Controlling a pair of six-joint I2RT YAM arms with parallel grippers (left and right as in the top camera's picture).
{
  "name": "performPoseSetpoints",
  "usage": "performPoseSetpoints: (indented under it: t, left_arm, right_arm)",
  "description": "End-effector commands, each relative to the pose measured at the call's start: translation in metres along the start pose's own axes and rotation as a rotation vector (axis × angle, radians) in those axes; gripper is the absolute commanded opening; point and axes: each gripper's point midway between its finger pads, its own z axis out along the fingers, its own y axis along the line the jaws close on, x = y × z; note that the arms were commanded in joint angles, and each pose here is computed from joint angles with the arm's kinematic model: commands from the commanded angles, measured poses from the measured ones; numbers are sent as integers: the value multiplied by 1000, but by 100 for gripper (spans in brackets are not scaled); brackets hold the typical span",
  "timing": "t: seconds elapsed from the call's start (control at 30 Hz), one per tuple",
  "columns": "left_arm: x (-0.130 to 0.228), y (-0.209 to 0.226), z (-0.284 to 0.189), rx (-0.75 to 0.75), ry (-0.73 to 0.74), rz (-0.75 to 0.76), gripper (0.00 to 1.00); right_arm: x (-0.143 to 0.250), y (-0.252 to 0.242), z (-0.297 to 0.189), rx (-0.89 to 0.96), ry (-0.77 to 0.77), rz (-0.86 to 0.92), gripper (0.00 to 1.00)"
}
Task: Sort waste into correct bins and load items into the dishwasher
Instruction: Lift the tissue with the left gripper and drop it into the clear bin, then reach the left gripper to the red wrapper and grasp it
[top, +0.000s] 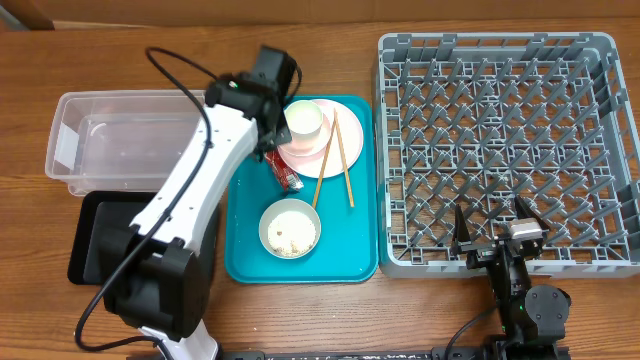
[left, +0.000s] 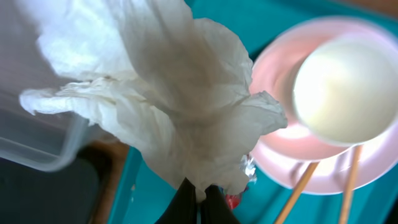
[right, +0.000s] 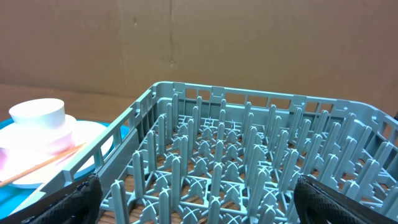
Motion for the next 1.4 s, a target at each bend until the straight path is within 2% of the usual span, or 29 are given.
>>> performPoseSetpoints:
  t: [0.0,0.27,0.53,0.83,1.0,1.1,1.23,1.37]
  left_arm:
    - [-32,17,-33,8,-99,-26,4]
    - [-70,85,-37,-110,-158,-175,4]
    - [-67,140,2,-193,-75,-287,4]
    - [-41,157,71,-159,-22,-352,4]
    - [-36,155,94,-141,-49,-325,4]
    - [-34,154,97,-140,-47,-322,9]
    - [-36,154,95,-136,-50,-315,26]
    - [-39,146,85,-94,-22,-284,31]
  right_arm:
    - [2,1,0,-7,-5,2,100]
    - [2,1,0,-7,-5,2,100]
    - [2,1,0,-7,-5,2,100]
    - [2,1,0,-7,-5,2,100]
    - [2,1,0,-7,-5,2,100]
    - [2,1,0,-7,-5,2,100]
    - [2,1,0,-7,-5,2,100]
    - [2,1,0,-7,-5,2,100]
